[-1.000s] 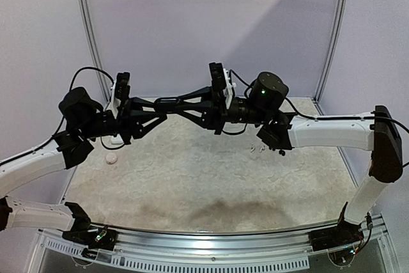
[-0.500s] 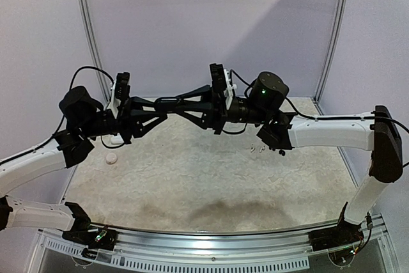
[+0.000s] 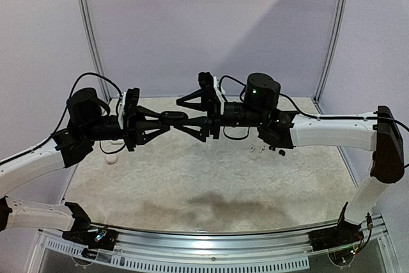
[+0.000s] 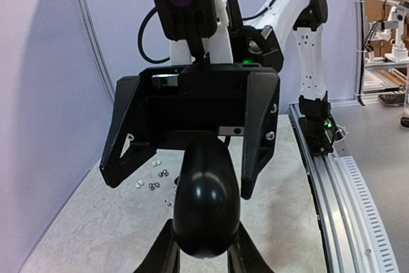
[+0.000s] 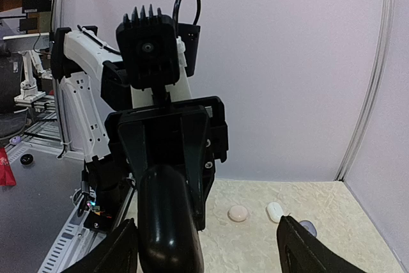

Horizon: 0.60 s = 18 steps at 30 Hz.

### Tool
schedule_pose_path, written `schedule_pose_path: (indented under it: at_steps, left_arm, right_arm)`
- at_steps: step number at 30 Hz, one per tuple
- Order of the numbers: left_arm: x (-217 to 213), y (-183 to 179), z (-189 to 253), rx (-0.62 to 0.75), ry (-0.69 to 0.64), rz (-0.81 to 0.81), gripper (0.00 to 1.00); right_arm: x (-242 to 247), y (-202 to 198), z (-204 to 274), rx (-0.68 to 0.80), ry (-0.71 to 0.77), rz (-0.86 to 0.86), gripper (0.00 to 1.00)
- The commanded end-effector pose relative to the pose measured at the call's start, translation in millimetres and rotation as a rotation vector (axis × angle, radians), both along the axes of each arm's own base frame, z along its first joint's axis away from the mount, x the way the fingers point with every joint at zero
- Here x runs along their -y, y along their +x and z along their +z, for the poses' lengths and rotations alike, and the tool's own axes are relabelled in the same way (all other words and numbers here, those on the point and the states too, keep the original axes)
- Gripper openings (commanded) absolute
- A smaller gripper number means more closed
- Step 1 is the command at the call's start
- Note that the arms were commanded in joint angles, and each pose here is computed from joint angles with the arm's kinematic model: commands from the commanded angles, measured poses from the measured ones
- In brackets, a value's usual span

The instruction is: Insert the wireless bluetooth earbuds into the charging case

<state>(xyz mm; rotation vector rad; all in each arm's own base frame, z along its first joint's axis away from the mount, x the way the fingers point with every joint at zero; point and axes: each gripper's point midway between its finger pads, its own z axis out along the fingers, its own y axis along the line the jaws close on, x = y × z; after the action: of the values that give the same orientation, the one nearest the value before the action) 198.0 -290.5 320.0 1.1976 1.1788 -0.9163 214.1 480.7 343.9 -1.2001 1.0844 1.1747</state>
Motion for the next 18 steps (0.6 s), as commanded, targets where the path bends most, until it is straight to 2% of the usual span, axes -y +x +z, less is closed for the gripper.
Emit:
schedule_pose_path:
  at_steps: [1, 2, 6, 8, 13, 18]
  left_arm:
    - [1, -4, 3, 0.064, 0.021, -0.002, 0.0]
    - [1, -5, 2, 0.07, 0.026, -0.005, 0.0]
    - [1, -6, -4, 0.094, 0.053, -0.007, 0.0]
    - [1, -6, -4, 0.087, 0.051, -0.005, 0.0]
    - [2, -12, -1, 0.069, 0.034, -0.042, 0.0]
    - [2, -20, -8, 0.098, 0.056, -0.082, 0.0]
  right_arm:
    - [0, 1, 5, 0.021, -0.063, -0.018, 0.74]
    - [-2, 1, 3, 0.017, -0.077, -0.016, 0.69]
    - [-5, 0, -2, 0.004, -0.104, 0.007, 0.37]
    - [-5, -2, -4, 0.001, -0.114, 0.017, 0.28]
    - [-5, -6, -7, 0.002, -0.143, 0.041, 0.11]
    - [-6, -10, 0, -0.02, -0.149, 0.071, 0.06]
